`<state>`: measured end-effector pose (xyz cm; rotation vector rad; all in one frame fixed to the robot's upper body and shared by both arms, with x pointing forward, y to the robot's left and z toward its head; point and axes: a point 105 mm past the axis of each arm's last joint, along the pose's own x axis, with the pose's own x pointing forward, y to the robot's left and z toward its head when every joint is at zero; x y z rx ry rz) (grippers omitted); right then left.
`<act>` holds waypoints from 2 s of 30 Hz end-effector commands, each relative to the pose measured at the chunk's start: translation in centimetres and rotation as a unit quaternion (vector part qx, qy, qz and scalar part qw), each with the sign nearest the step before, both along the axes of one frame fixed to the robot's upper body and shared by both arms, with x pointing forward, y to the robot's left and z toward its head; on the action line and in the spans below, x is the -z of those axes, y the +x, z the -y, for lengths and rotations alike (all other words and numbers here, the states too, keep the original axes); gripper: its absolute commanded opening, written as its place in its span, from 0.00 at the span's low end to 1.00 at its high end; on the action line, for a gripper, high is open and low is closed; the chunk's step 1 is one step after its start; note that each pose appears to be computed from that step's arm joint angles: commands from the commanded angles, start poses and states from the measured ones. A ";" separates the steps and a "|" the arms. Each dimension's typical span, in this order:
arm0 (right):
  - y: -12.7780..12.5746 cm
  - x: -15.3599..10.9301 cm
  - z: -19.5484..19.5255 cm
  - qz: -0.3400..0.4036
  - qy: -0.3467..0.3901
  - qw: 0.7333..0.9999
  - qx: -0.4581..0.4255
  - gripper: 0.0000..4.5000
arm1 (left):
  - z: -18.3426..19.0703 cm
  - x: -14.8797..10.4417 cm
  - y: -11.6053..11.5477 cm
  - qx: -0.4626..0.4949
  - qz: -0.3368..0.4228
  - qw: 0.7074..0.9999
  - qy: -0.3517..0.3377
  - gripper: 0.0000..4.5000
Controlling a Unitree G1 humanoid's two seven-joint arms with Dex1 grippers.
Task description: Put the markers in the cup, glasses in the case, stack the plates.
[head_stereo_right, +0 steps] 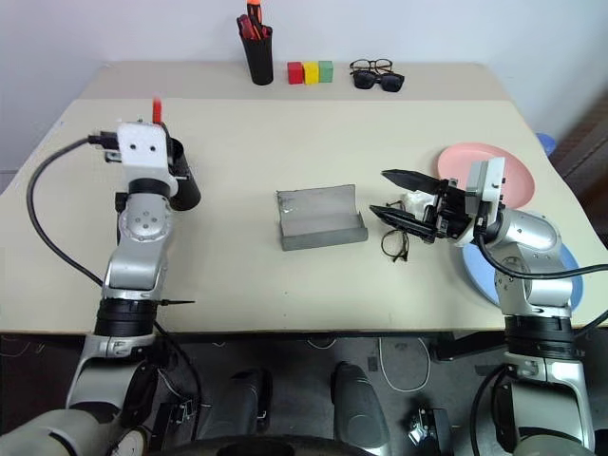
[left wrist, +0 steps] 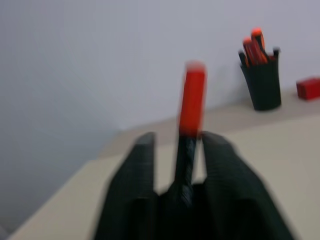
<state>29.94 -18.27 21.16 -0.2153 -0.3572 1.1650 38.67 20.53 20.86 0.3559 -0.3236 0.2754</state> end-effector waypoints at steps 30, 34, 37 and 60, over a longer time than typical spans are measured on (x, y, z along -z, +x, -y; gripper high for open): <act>-7.0 2.9 5.8 -0.078 0.017 0.972 0.221 0.64 | 18.9 8.6 -2.7 0.571 -0.458 0.640 0.234 0.68; -7.5 3.0 5.9 -0.077 0.018 0.969 0.234 0.64 | 20.2 9.5 -2.8 0.578 -0.466 0.624 0.242 0.28; -7.7 3.0 6.1 -0.078 0.018 0.967 0.240 0.64 | 20.4 9.5 -3.0 0.584 -0.467 0.616 0.248 0.01; -5.5 5.3 6.7 -0.155 0.004 0.948 0.278 0.64 | 16.8 9.7 -8.3 0.602 -0.488 0.583 0.245 0.01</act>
